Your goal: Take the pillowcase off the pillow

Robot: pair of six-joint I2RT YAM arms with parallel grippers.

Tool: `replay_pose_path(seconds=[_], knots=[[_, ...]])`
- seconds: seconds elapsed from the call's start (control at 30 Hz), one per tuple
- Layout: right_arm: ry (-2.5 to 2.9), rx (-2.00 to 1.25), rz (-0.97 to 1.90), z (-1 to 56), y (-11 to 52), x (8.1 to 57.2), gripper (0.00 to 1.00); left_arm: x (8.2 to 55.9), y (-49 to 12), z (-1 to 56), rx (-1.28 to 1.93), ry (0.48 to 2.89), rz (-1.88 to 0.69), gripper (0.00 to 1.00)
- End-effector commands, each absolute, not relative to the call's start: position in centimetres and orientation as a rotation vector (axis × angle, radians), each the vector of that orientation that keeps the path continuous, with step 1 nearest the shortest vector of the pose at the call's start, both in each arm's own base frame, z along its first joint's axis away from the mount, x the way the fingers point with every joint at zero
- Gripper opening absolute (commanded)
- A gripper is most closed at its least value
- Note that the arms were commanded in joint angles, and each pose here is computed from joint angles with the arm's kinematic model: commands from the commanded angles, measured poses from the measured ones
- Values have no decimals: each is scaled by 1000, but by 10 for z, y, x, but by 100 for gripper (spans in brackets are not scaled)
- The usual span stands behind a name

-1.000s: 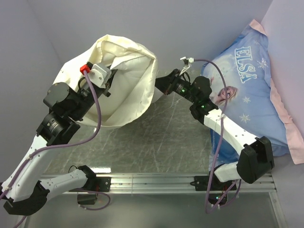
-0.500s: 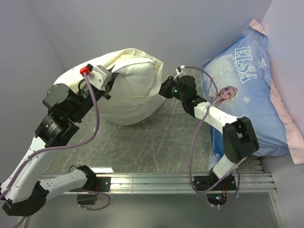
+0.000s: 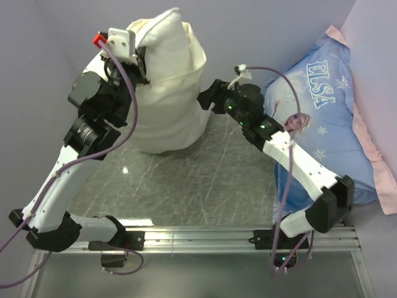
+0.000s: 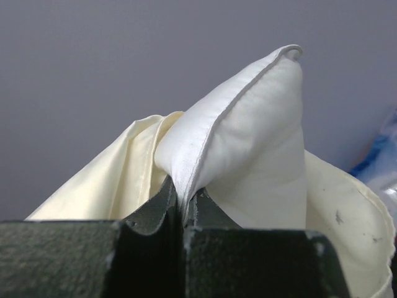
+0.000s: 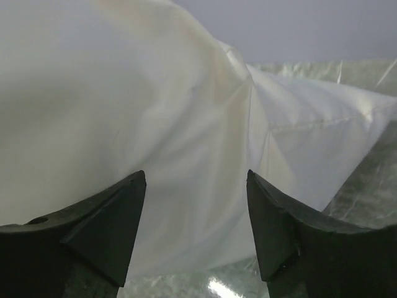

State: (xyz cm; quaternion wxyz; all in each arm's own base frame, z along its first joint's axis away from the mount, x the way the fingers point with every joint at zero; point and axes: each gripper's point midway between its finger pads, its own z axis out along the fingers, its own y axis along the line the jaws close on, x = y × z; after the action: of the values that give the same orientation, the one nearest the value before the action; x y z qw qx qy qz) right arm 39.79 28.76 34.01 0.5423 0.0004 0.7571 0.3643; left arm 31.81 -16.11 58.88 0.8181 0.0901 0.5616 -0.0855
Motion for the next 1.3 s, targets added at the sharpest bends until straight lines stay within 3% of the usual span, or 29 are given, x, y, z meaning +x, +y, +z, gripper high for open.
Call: replay_pose_path(seconds=[0.0, 0.13, 0.4, 0.63, 0.9, 1.0, 1.1, 1.13, 1.2, 1.23, 1.27], knots=[[1629, 13, 814, 401, 259, 371, 75, 289, -110, 685, -172, 932, -246, 1], [1517, 10, 832, 425, 254, 335, 77, 297, -110, 693, -251, 969, -196, 0], [1420, -166, 882, 423, 327, 249, 76, 316, -120, 687, -364, 1037, -122, 1], [1415, -247, 772, 416, 394, 223, 76, 320, -127, 686, -378, 1032, -80, 1], [1419, -164, 597, 389, 451, 232, 77, 323, -130, 682, -368, 1037, -70, 1], [1440, -143, 551, 375, 464, 241, 66, 322, -129, 682, -360, 1039, -67, 1], [1476, -148, 489, 351, 473, 252, 44, 318, -126, 685, -357, 1031, -72, 0], [1483, -144, 486, 348, 475, 254, 31, 317, -125, 686, -357, 1027, -75, 1], [1492, -142, 490, 338, 478, 256, 20, 314, -122, 689, -356, 1019, -81, 1], [1499, -157, 488, 328, 478, 255, 7, 313, -122, 689, -352, 1017, -80, 1], [1495, -155, 499, 328, 477, 254, 1, 312, -121, 690, -351, 1016, -77, 1]])
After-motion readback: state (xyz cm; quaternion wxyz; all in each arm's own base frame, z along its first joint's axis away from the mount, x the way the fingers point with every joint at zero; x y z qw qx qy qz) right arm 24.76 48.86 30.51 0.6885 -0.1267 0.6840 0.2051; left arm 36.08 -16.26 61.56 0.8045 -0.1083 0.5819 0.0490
